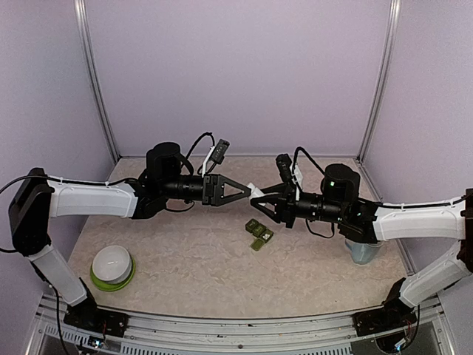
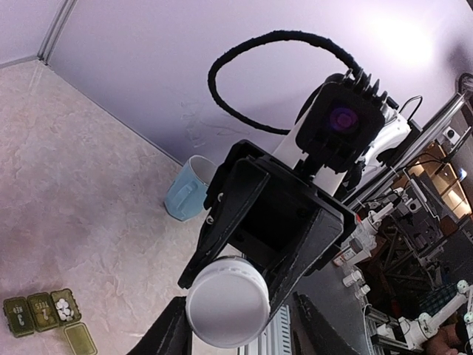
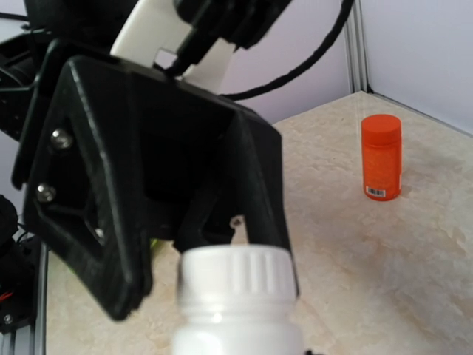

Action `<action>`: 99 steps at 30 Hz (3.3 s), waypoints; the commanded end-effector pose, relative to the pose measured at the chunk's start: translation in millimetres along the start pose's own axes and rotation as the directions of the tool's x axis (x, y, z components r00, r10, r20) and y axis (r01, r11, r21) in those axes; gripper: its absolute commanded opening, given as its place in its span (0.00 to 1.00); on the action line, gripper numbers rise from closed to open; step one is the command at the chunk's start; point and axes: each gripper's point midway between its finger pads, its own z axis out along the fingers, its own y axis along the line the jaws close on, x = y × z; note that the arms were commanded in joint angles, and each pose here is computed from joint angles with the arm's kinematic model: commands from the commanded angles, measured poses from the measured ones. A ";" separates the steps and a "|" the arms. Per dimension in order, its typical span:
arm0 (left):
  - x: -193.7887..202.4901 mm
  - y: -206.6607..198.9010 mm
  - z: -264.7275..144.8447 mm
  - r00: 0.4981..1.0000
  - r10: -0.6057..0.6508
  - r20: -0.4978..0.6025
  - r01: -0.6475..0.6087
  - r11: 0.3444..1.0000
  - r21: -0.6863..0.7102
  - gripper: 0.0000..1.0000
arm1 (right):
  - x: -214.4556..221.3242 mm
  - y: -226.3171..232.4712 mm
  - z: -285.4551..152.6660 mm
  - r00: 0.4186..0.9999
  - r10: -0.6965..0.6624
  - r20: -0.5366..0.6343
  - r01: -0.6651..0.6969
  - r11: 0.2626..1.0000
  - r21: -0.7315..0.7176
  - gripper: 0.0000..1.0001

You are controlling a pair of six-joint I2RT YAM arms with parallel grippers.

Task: Sort the pills into containers
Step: Screw the lid of the pill bottle onto the pill bottle, then pass from the right arm to the left, then place the pill bottle at the center of the board.

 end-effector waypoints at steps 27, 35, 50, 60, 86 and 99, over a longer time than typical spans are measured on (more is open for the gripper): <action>-9.7 14.6 -13.8 0.999 0.036 0.035 -0.033 0.995 -0.095 0.23 | -1.8 -16.5 6.0 0.999 -0.032 -0.015 0.033 0.997 0.070 0.77; 0.3 51.1 -35.4 1.000 0.020 0.019 -0.014 0.963 -0.270 0.23 | -3.5 -29.0 1.8 0.999 -0.030 -0.016 0.032 0.993 0.114 0.88; 15.7 124.2 -109.5 0.999 -0.029 0.034 0.043 0.820 -0.571 0.23 | 3.7 -65.5 -6.4 0.999 -0.003 -0.033 0.012 0.960 0.279 0.89; 27.1 177.5 -170.0 0.996 -0.064 0.056 0.084 0.622 -0.779 0.23 | 13.3 -77.7 -10.2 0.998 0.010 -0.055 0.009 0.939 0.343 0.89; 51.7 258.5 -281.0 0.977 -0.106 0.187 0.205 0.201 -0.958 0.23 | 28.8 -82.4 -7.9 0.996 0.023 -0.090 0.011 0.936 0.351 0.90; 63.2 279.8 -293.1 0.977 -0.123 0.173 0.186 0.104 -0.977 0.26 | 31.7 -83.8 -7.2 0.995 0.026 -0.096 0.010 0.935 0.353 0.90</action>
